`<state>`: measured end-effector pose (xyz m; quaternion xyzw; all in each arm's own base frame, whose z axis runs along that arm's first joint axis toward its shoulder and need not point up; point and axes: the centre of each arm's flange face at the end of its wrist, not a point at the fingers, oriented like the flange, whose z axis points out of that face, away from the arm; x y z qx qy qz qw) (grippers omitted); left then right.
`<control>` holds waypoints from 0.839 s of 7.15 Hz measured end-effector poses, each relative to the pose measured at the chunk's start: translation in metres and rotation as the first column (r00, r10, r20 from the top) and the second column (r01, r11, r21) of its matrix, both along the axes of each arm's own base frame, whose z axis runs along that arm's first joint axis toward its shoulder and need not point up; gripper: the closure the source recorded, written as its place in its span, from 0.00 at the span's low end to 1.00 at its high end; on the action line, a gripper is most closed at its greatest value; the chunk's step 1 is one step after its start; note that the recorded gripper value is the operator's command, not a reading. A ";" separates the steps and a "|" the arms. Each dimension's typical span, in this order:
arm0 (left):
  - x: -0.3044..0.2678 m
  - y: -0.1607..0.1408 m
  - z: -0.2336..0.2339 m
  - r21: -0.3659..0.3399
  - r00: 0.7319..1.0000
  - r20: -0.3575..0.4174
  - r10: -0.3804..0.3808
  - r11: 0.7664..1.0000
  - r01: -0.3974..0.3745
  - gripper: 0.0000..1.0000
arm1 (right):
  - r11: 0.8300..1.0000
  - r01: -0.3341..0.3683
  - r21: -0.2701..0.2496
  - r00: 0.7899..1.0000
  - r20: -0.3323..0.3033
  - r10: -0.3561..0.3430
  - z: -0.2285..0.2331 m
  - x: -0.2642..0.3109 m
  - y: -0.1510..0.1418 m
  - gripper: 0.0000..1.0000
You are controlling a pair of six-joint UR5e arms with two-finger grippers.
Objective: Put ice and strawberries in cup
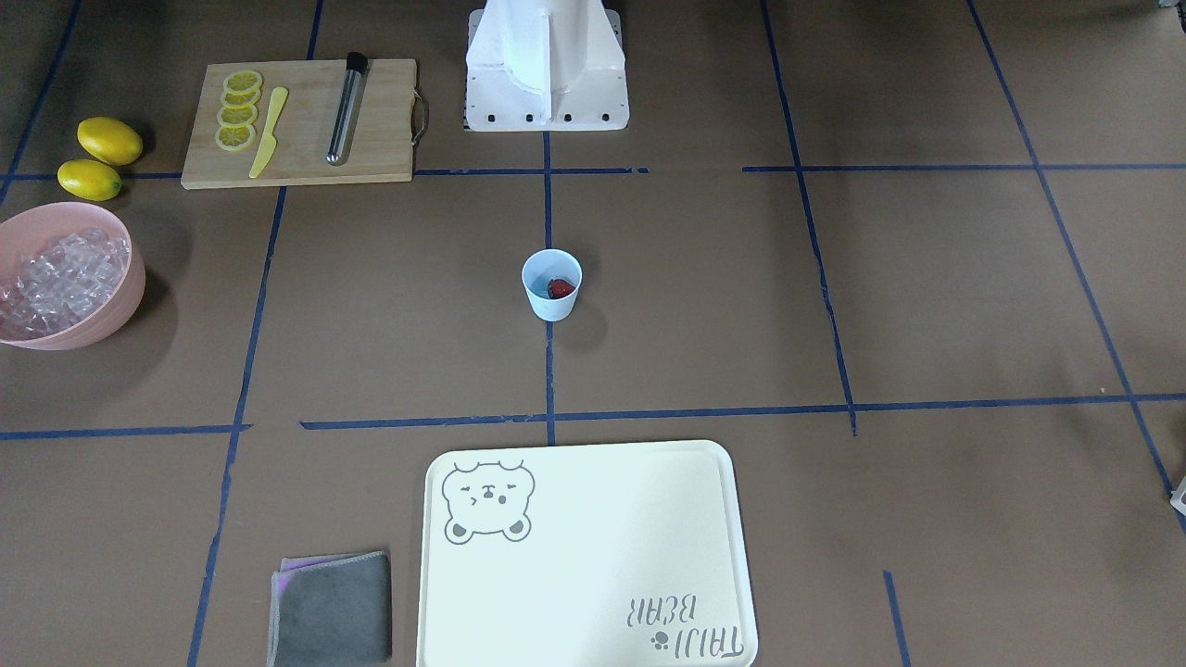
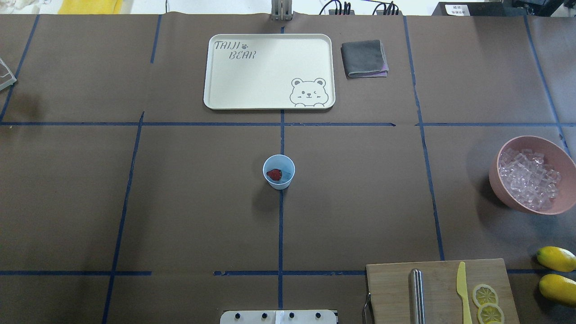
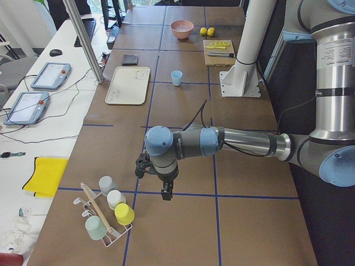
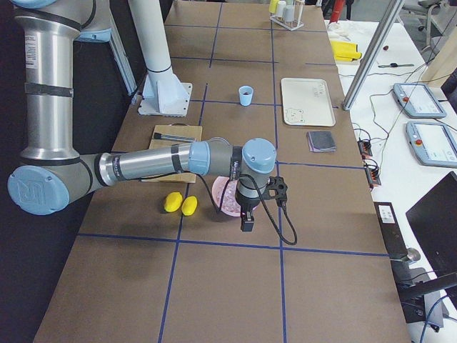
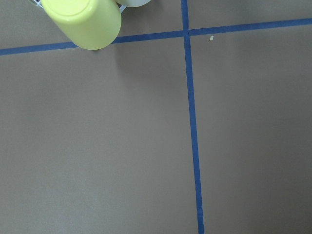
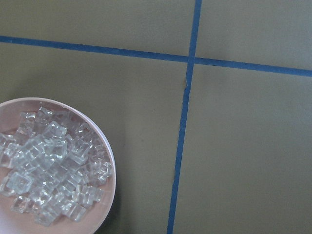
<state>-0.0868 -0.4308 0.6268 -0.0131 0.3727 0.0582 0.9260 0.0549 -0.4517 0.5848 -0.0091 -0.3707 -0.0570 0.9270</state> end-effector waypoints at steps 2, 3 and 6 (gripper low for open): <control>0.008 -0.002 0.000 0.000 1.000 0.000 0.018 1.000 -0.018 0.00 | 1.000 0.000 0.013 1.000 0.004 0.000 -0.003 -0.001 -0.002 0.00; 0.013 -0.004 -0.001 0.001 1.000 0.000 0.027 1.000 -0.027 0.00 | 1.000 0.000 0.028 1.000 0.002 0.000 -0.003 0.000 -0.003 0.00; 0.019 -0.008 -0.006 0.010 0.999 -0.001 0.041 0.999 -0.041 0.00 | 0.999 0.001 0.044 1.000 -0.001 -0.001 0.001 0.000 -0.002 0.00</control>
